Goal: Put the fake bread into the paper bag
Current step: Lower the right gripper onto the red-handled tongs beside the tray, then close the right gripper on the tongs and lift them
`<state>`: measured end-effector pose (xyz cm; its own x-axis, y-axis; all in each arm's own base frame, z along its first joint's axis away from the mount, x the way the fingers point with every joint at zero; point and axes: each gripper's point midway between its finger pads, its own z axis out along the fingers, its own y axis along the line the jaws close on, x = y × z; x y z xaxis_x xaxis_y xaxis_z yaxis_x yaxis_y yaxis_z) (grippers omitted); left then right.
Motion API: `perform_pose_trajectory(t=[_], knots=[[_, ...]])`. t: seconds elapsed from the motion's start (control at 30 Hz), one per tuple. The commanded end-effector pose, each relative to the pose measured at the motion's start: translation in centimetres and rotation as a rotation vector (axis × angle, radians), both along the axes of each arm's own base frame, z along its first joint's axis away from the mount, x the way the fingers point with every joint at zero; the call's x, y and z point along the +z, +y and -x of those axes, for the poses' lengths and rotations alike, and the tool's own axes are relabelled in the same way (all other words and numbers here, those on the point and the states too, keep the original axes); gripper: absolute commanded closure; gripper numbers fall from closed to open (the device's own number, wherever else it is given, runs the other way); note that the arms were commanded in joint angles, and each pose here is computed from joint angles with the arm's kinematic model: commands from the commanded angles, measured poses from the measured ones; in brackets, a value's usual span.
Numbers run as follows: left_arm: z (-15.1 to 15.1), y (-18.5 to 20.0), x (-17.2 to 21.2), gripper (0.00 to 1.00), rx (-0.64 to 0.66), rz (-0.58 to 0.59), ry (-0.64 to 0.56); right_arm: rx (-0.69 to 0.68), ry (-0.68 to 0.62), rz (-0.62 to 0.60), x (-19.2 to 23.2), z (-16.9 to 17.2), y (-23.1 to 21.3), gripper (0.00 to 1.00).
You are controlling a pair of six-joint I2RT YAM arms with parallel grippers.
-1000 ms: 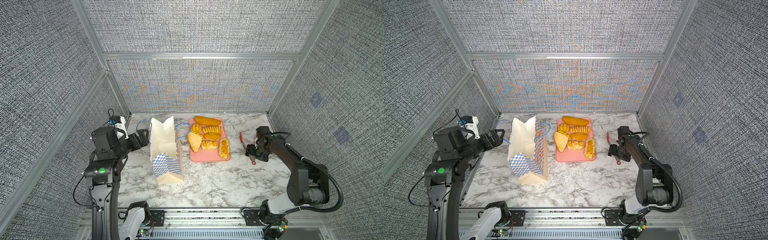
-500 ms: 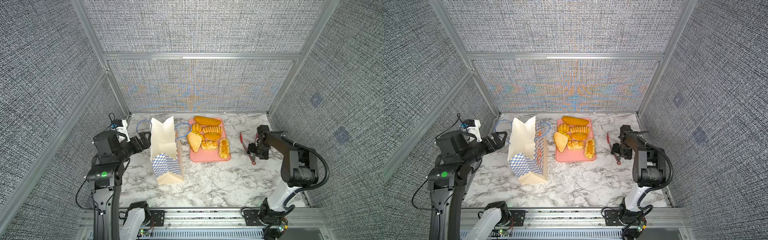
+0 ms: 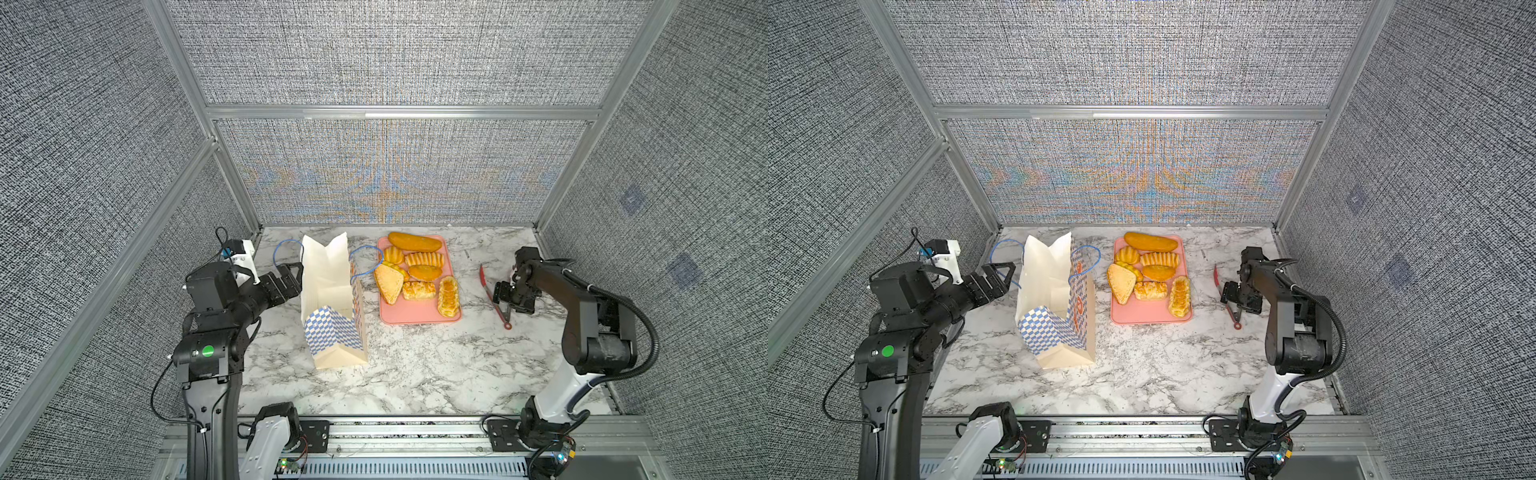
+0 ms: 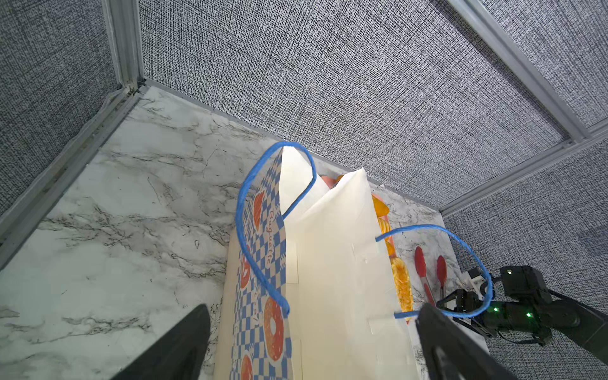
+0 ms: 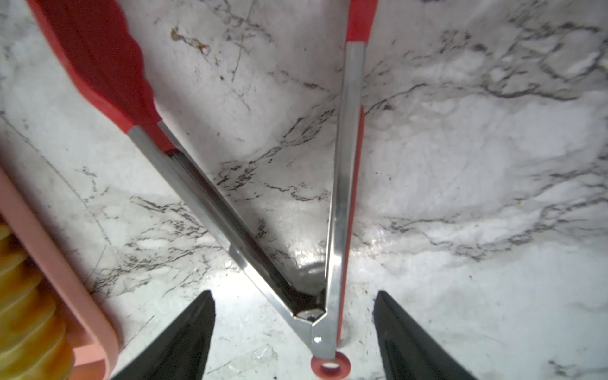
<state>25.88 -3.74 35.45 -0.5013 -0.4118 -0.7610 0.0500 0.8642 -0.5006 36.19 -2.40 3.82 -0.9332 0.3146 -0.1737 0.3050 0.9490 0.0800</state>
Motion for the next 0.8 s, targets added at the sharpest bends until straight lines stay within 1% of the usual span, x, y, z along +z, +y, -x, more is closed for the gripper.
perform_pose_trajectory(t=[0.0,0.2,0.3,0.5,0.57,0.63,0.7,0.77], knots=[[-0.3,-0.1,0.4,0.02,-0.001,0.020,-0.020,0.013,0.018,-0.021,-0.8,-0.2,0.5,0.22],[0.1,-0.1,0.3,0.02,0.002,0.022,-0.016,0.030,0.034,-0.010,-1.5,-0.3,0.8,0.22],[0.2,-0.2,0.1,0.02,-0.001,0.028,-0.011,0.043,0.047,0.021,-1.5,-0.4,0.9,0.23],[0.2,-0.3,-0.1,0.02,-0.003,0.032,-0.009,0.070,0.053,0.042,-1.6,-0.9,1.7,0.28],[0.3,-0.3,-0.2,0.02,-0.005,0.031,-0.008,0.066,0.062,0.056,-1.8,-1.0,1.5,0.32],[0.3,-0.3,-0.2,0.02,-0.007,0.032,-0.009,0.056,0.078,0.072,-2.1,-1.0,1.2,0.34],[0.4,-0.4,-0.3,0.02,-0.009,0.031,-0.009,0.048,0.092,0.080,-2.3,-1.1,1.1,0.34],[0.4,-0.4,-0.3,0.02,-0.010,0.029,-0.009,0.045,0.101,0.086,-2.6,-1.3,1.0,0.31]])
